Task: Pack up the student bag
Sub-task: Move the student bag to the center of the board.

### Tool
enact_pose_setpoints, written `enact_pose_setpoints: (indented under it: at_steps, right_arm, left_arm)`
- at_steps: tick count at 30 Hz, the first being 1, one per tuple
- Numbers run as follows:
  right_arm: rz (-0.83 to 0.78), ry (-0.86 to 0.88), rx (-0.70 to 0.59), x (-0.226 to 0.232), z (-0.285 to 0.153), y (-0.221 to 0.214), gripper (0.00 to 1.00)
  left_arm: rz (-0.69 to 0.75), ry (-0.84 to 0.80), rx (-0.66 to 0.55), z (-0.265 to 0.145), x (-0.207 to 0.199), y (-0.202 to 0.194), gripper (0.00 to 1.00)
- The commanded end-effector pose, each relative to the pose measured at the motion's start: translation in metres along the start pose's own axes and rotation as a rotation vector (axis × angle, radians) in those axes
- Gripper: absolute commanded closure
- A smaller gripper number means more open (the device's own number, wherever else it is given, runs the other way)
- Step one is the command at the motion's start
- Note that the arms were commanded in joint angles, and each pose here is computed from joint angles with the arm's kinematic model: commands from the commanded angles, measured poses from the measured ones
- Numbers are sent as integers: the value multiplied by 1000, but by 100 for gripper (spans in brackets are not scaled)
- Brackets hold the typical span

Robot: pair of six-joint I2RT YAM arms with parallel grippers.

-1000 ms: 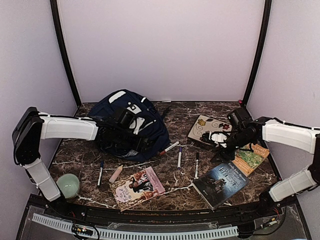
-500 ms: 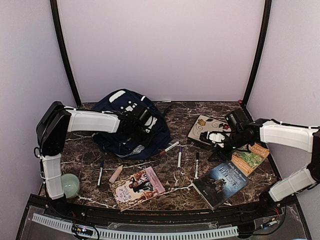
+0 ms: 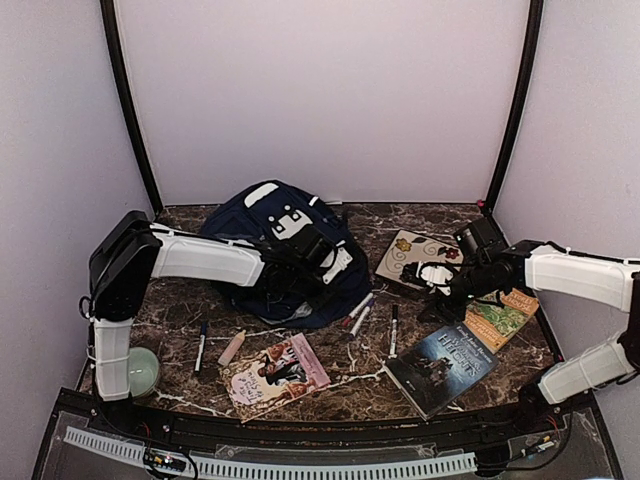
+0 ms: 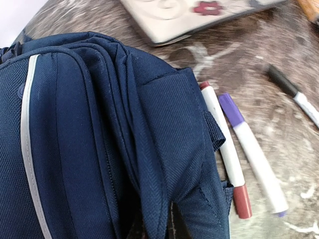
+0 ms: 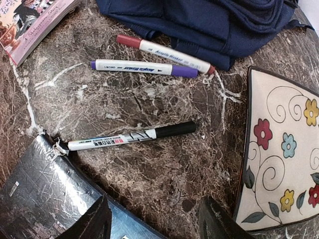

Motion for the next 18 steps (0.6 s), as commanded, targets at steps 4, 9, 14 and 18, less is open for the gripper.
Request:
enact_pose_setpoints:
  at_steps: [4,9,14,18]
  right_arm:
    - [-9,-3,-34,3,-1,4,40]
    - [-8,8,-41,3,3,5,40]
    - [-10,12,-46,3,4,8,41]
    - [-14,17,-48,3,1,11,41]
  left_arm:
    - [156,-231,50,-22,-62,-29,100]
    - [196,-110,157,-49,-46,-83,100]
    - [203,58,167,-48,-22,-92,100]
    - [137,50,110,-49,-21,-69,81]
Point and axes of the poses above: each gripper's point midway between its finger pads, its own z axis out along the fingers, its own x axis along the line the jaws close on, y = z × x, the point moved 4 cm from there along -z, back along the fingers, and after that the axes turned 3 degrees about z, right-handed, at the moved point
